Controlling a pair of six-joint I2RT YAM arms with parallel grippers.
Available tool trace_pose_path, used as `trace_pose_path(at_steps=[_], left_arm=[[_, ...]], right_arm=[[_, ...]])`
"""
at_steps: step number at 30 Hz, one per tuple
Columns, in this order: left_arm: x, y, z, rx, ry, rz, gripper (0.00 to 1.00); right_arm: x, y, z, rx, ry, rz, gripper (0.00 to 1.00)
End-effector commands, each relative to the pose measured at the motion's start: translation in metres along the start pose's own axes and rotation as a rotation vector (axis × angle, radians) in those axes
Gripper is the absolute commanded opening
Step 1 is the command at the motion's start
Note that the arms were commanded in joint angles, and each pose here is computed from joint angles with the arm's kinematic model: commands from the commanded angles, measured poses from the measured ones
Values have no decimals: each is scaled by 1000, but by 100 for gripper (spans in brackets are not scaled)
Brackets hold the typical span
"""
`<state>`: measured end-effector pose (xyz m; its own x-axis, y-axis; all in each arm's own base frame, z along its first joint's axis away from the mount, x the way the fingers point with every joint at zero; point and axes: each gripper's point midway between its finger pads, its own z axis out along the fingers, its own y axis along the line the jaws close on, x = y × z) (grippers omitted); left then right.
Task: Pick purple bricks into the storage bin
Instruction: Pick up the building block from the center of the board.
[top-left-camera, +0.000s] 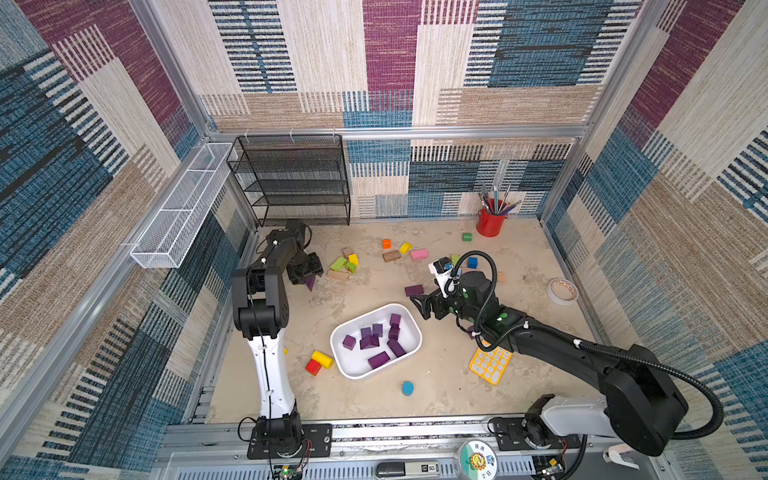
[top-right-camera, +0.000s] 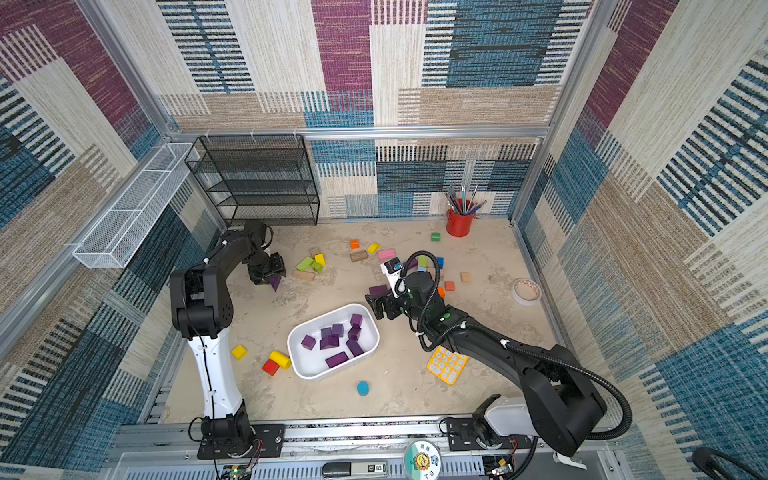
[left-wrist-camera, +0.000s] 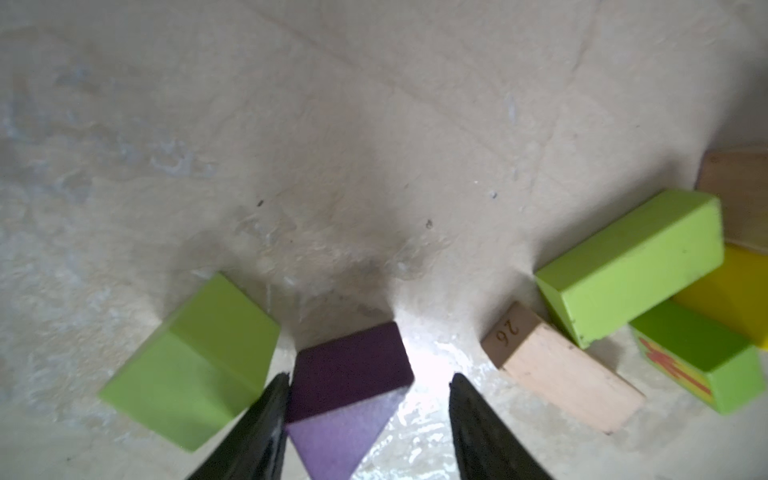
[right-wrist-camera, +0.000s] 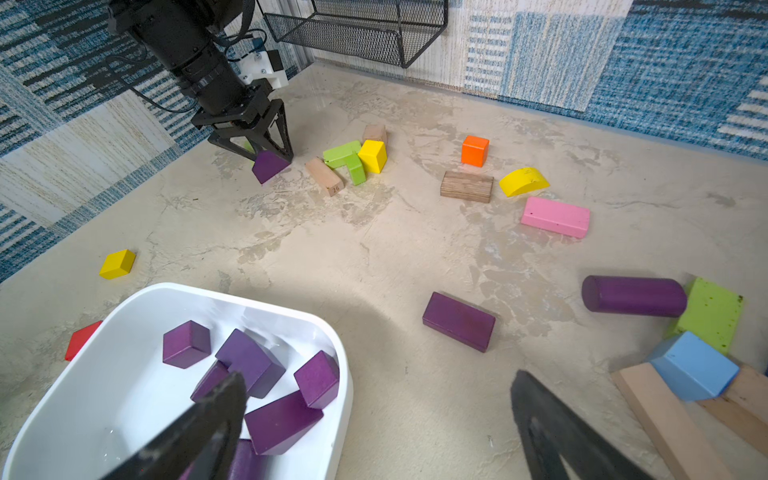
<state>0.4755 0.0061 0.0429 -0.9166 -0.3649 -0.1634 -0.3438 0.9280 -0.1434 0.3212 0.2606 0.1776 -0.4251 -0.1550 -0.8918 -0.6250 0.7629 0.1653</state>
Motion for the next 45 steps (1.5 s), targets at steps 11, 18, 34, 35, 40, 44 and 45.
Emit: trace_pose_path(at_steps=[11,18,34,35,40,44,45], left_arm=[[14,1,2,-16,39,92,57],[21,-3,-2,-31,40,129,56],[31,-6,-2,-88,54,191,56],[29,-6,-2,-95,54,187,56],[25,-4,1,-117,57,161,56],[22,-5,3,-119,61,171,55],[21,-5,4,-119,62,179,55]], right_arm=[[-5,-1,2,7,-15,-2,100],[-5,0,4,0,-15,0,100],[-4,0,3,-2,-15,1,100],[-3,1,3,-3,-14,2,100],[-4,0,2,0,-14,1,100],[-4,1,2,0,-15,1,100],[-3,1,2,1,-14,1,100]])
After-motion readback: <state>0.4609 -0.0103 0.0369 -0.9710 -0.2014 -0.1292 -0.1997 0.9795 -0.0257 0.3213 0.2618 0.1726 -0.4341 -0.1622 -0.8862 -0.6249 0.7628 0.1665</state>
